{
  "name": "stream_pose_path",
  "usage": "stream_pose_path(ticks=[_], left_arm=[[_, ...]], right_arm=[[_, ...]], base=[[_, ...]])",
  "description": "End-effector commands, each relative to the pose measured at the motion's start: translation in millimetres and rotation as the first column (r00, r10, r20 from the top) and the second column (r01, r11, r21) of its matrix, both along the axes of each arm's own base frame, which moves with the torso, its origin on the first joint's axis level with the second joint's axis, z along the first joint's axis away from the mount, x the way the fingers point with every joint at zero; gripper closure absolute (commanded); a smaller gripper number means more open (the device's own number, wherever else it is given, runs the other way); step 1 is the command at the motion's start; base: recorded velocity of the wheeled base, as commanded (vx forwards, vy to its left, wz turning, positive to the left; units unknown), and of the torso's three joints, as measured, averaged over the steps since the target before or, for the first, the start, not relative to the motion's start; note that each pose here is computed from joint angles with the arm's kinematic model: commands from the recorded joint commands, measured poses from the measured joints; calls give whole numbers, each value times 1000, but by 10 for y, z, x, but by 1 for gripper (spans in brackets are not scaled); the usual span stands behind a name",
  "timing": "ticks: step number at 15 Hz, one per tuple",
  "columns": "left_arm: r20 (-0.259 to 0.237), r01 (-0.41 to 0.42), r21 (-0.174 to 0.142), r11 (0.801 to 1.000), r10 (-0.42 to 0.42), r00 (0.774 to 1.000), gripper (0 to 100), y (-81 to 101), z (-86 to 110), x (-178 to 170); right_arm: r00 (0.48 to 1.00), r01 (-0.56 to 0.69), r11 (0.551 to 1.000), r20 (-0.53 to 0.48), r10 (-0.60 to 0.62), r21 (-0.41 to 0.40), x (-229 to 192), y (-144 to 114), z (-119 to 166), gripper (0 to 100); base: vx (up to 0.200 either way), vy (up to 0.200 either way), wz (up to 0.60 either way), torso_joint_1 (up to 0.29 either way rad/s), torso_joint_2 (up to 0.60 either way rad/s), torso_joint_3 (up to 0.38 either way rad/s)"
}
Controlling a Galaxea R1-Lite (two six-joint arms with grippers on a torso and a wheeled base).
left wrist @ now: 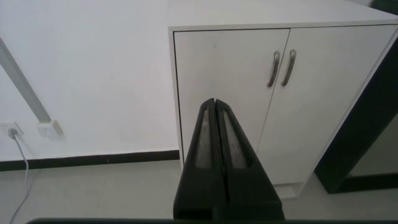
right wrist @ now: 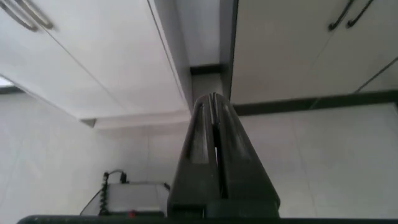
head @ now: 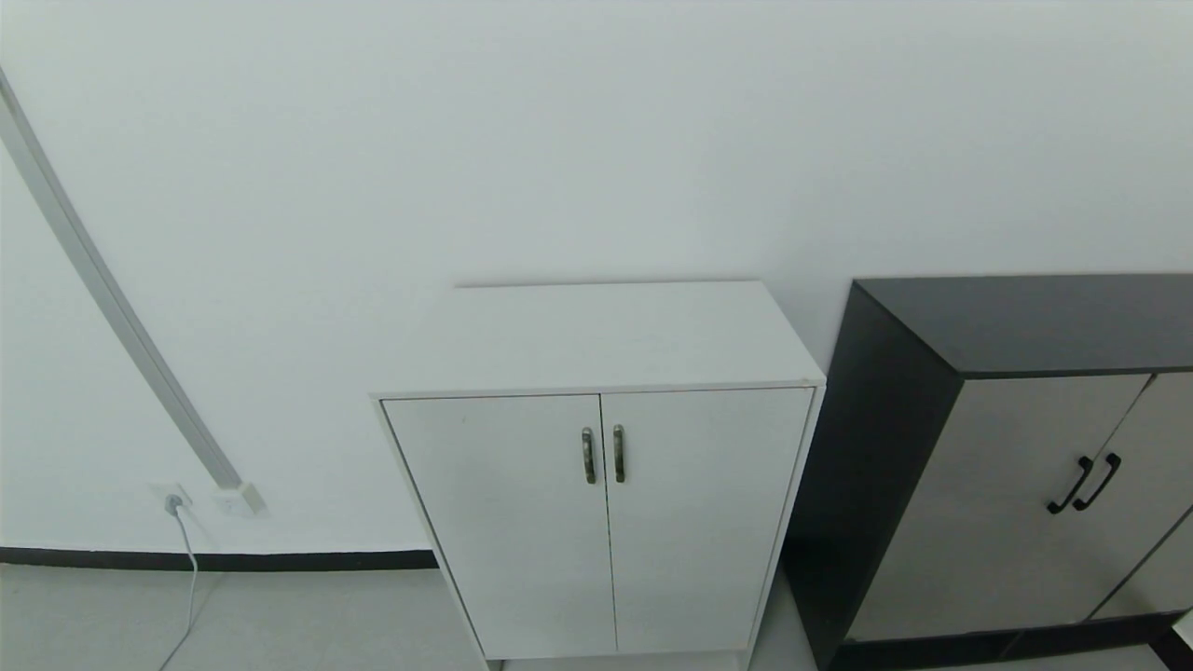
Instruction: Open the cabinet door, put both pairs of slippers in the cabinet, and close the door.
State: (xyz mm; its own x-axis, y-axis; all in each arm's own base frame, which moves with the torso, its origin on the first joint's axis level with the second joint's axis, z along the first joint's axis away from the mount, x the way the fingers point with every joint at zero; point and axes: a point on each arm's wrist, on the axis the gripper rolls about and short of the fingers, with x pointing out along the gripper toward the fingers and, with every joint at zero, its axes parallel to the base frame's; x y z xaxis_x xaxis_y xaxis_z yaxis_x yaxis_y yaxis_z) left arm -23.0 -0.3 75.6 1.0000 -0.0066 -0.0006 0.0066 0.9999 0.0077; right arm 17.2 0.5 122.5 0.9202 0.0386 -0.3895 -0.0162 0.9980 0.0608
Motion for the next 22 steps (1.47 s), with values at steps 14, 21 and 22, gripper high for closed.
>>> stream_pose_path(ticks=[14, 21, 22], left_arm=[[1, 0, 0, 1000, 0, 1000, 100, 0, 2, 1], [1, 0, -2, 1000, 0, 1000, 100, 0, 2, 1], [1, 0, 0, 1000, 0, 1000, 100, 0, 2, 1]], right_arm=[[977, -45, 994, 203, 64, -97, -209, -22, -378, 100], [966, -118, 991, 225, 128, -56, -259, -39, -440, 100], [970, -125, 990, 202, 136, -64, -248, -36, -444, 100]], base=[[0, 0, 0, 0, 0, 0], [0, 0, 0, 0, 0, 0], [0, 0, 0, 0, 0, 0]])
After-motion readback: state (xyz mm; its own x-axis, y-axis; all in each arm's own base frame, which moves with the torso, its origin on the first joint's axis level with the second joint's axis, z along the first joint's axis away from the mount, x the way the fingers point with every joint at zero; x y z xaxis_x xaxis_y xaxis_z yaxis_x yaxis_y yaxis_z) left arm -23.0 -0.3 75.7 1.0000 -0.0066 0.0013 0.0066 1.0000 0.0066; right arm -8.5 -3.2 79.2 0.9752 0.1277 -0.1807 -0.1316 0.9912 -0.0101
